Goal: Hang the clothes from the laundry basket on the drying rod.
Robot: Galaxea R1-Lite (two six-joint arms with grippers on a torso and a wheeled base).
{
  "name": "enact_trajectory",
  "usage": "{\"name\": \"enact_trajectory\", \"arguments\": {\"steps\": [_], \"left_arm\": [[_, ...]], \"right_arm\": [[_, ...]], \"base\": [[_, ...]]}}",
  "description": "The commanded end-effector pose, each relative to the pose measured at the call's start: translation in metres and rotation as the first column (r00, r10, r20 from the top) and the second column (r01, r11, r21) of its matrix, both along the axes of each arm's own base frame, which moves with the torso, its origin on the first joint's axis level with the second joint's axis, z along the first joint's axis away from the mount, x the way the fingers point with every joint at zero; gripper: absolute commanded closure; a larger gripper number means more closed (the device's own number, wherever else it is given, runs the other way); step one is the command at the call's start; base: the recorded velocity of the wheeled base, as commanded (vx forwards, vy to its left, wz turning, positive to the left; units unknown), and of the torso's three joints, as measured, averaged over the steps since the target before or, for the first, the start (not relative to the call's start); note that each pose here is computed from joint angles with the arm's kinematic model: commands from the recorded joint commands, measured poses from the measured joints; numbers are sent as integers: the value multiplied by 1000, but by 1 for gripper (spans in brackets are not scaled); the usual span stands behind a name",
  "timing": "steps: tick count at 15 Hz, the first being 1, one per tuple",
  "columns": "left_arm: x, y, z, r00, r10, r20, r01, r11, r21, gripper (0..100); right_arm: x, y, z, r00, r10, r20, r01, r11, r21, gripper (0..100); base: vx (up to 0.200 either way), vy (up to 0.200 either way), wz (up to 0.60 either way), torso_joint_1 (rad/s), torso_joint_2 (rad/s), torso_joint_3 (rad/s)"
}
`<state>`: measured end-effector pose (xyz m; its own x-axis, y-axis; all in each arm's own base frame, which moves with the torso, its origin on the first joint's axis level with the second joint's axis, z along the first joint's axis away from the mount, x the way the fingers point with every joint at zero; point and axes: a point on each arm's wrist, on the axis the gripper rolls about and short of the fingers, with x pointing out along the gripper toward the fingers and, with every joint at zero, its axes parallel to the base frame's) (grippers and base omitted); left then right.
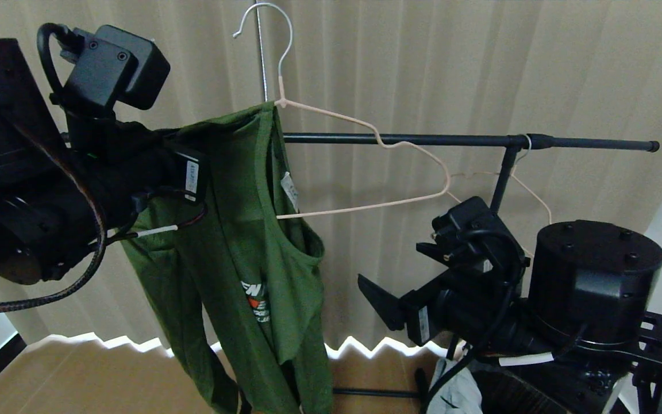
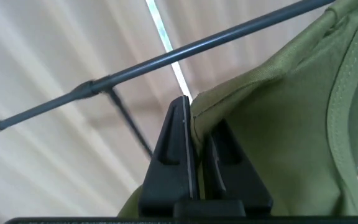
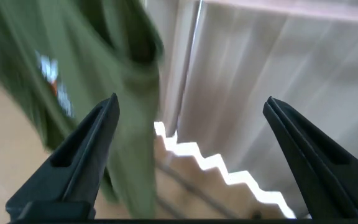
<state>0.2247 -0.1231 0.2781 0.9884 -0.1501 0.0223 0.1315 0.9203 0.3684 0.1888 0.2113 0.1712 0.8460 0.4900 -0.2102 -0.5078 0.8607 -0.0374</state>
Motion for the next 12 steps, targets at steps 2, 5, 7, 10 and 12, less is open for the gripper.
{"name": "enact_trajectory", "arguments": {"steps": [2, 5, 7, 10, 12], "left_arm": [[-13, -4, 1, 999, -41, 8, 41, 999, -6, 100], [-26, -7, 1, 997, -78, 11, 78, 997, -8, 100], [-30, -8, 1, 996, -87, 11, 87, 996, -7, 100], [-31, -10, -2, 995, -96, 3, 96, 995, -3, 100], [-30, -11, -3, 995, -99, 0, 99, 995, -15, 100]], "right_arm": [[15, 16, -20, 1000, -5, 19, 5, 1000, 10, 0], [28, 29, -24, 1000, -12, 24, 11, 1000, 17, 0], [40, 34, -24, 999, -27, 32, 26, 999, 26, 0], [44, 38, -35, 999, -30, 12, 30, 1000, 4, 0], [44, 40, -42, 1000, -26, -3, 26, 1000, -11, 0]], "base": [[0, 0, 0, 0, 0, 0], [0, 0, 0, 0, 0, 0], [0, 0, 0, 0, 0, 0], [0, 0, 0, 0, 0, 0], [0, 0, 0, 0, 0, 0]]}}
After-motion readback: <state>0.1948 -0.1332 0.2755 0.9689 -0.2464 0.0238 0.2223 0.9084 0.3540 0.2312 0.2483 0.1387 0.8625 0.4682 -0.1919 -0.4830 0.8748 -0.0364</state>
